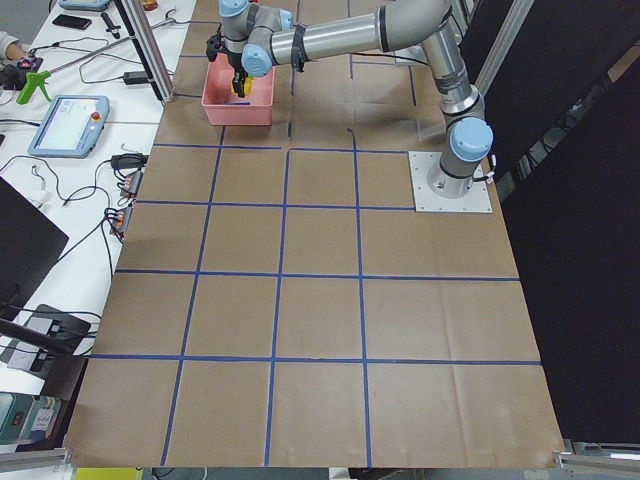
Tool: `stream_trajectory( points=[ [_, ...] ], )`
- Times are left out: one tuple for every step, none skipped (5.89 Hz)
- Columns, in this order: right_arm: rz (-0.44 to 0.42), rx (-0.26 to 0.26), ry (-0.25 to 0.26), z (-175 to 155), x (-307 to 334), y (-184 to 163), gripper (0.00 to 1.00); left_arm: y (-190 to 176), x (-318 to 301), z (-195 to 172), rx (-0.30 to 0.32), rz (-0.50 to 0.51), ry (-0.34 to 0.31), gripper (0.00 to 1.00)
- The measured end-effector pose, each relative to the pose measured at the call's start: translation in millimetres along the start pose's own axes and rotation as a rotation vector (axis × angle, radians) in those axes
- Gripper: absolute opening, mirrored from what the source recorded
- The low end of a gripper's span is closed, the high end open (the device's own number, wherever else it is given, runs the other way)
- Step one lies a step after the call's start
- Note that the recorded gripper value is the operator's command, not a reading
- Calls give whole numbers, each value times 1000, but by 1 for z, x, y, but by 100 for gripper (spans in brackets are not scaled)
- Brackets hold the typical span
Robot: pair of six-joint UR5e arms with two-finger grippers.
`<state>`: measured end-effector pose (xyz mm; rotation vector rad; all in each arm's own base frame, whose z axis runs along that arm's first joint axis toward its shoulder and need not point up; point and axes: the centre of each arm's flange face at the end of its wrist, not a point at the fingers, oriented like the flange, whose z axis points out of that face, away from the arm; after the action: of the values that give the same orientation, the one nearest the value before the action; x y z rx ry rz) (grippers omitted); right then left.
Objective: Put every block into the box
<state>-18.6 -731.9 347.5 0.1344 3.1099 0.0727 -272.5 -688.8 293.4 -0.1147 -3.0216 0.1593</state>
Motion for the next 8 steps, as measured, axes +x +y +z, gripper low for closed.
stream_trajectory(
  points=[
    [-6,-7,1,-18,-5,3,26,3,19,12,6,-21,8,99],
    [-8,-13,3,-23,-7,4,26,11,30,7,-7,-33,8,99],
    [-10,-16,4,-25,-9,5,26,19,34,-14,-19,-36,6,99],
    [-14,-20,5,-25,-14,6,26,30,36,-47,-27,-33,5,99],
    [-28,-19,10,-25,-31,8,26,45,30,-85,-46,-31,-2,99],
    [-32,-14,16,-26,-60,11,26,62,13,-127,-76,-38,-12,99],
    [-14,-5,17,-26,-100,16,26,84,-6,-173,-100,-45,-18,99],
    [8,21,12,-24,-149,21,26,110,-13,-219,-98,-43,-20,99]
  ],
)
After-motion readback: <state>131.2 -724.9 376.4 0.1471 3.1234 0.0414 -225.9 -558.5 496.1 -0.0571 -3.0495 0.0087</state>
